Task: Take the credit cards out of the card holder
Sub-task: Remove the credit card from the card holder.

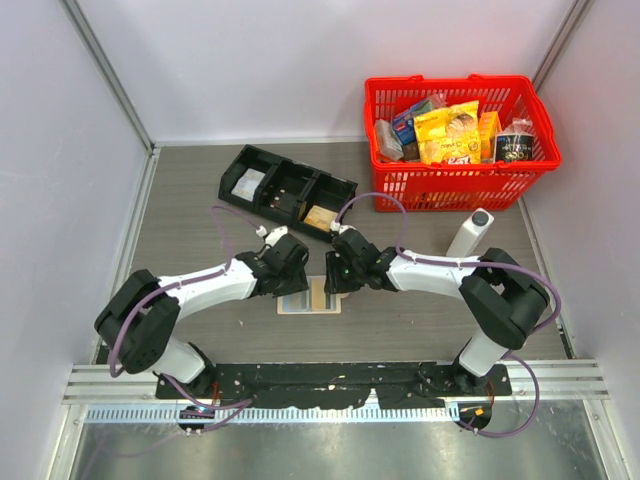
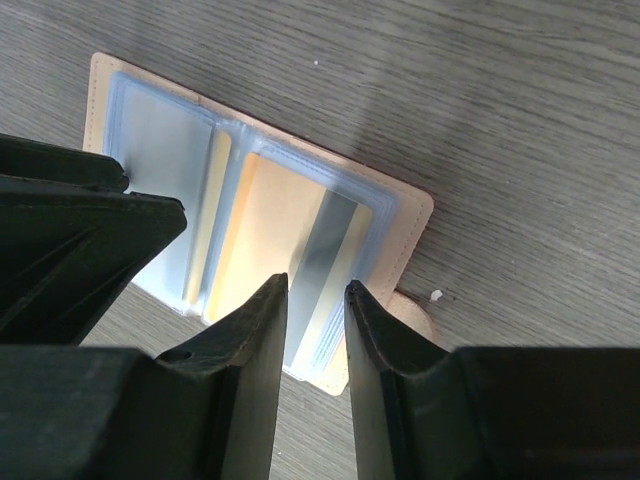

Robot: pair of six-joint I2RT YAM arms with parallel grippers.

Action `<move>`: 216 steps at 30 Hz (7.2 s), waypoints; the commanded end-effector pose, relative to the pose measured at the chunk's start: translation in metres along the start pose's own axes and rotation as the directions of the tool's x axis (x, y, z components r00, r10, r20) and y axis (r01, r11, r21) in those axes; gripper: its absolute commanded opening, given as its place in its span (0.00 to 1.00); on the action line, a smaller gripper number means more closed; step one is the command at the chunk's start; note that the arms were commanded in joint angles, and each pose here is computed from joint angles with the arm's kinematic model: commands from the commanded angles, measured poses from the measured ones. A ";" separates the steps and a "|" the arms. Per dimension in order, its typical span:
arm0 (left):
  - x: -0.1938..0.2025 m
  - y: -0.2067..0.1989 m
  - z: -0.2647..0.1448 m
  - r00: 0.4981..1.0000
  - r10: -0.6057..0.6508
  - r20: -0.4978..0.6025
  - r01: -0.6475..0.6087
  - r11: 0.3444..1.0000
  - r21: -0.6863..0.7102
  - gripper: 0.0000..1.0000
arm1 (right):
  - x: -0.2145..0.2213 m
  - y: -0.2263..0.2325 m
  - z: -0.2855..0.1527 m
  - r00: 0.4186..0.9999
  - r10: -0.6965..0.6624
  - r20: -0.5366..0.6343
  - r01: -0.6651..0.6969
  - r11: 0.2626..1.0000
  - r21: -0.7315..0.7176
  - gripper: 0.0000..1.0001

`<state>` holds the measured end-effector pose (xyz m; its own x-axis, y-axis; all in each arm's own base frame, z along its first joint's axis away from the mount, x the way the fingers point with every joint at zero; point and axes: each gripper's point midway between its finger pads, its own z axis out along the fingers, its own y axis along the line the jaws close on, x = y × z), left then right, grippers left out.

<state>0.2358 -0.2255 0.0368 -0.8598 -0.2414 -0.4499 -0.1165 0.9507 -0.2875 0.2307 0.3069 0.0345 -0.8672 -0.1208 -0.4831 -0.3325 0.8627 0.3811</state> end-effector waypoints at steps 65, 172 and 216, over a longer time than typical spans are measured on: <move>0.004 0.008 -0.006 0.985 -0.060 -0.164 0.096 0.971 0.220 0.35 | -0.038 0.075 -0.003 0.964 0.246 0.102 -0.154 0.829 -0.537 0.43; -0.060 -0.138 -0.154 -0.083 0.553 0.829 -0.834 0.417 -0.362 0.31 | -0.129 0.056 -0.187 0.832 0.507 0.226 -0.313 0.765 -0.564 0.01; -0.049 -0.126 -0.227 0.671 0.182 0.719 -0.742 0.169 0.649 0.00 | -0.083 0.072 -0.215 0.695 -0.413 0.589 0.706 0.547 -0.450 0.53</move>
<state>0.1894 -0.2831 0.2474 -0.2822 -0.0395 -0.9585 0.9029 0.3268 -0.2793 0.1964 0.2718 0.2583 -0.3188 -0.1543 -0.9352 -0.9388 0.1871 0.2892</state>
